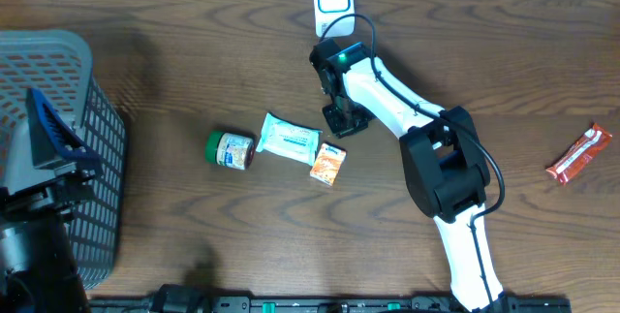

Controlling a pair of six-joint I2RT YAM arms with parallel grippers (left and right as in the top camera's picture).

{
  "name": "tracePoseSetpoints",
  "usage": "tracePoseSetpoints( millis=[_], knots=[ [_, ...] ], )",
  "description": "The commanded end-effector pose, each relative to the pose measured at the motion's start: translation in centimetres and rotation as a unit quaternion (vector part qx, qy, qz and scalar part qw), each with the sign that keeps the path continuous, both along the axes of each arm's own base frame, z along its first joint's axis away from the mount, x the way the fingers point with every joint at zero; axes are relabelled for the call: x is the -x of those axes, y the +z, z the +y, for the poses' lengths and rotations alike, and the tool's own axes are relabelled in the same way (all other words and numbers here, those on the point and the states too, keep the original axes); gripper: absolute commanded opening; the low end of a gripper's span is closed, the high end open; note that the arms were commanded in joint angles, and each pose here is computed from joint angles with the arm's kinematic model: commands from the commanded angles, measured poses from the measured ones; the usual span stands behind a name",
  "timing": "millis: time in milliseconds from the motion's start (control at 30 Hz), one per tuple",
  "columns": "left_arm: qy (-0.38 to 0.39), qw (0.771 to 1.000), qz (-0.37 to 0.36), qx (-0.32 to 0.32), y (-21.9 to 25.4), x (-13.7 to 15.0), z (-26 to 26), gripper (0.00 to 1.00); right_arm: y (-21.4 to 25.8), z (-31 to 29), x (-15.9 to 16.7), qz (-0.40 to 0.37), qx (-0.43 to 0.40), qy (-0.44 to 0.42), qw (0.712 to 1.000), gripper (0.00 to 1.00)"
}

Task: Scan the item barcode
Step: 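Reach the right gripper over to the Kleenex pack, then close the right gripper on the Kleenex pack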

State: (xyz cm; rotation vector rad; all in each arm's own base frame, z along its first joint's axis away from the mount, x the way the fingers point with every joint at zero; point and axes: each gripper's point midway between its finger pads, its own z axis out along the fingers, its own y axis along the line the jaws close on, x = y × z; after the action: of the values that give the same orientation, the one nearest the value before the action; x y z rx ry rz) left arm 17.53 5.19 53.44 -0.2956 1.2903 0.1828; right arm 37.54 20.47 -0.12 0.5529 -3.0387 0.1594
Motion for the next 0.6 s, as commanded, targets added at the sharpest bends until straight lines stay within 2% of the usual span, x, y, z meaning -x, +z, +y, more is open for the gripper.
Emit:
tracePoseSetpoints(
  millis=[0,367,467,567],
  knots=[
    [0.001,1.000,-0.004,0.004,0.1,0.1,0.1,0.84,-1.2,1.2,1.0,0.022,-0.020,-0.006,1.000,0.01],
    [0.001,1.000,-0.003,0.004,0.1,0.1,0.1,0.85,0.0,3.3,7.1,0.146,-0.060,-0.012,0.987,0.01],
    [0.001,1.000,-0.003,0.004,0.1,0.1,0.1,0.84,0.8,2.4,8.7,0.175,-0.028,-0.061,0.982,0.01],
    [0.001,1.000,-0.004,0.004,0.1,0.1,0.1,0.85,2.4,1.2,10.6,0.201,0.016,-0.146,0.968,0.01]
  ],
)
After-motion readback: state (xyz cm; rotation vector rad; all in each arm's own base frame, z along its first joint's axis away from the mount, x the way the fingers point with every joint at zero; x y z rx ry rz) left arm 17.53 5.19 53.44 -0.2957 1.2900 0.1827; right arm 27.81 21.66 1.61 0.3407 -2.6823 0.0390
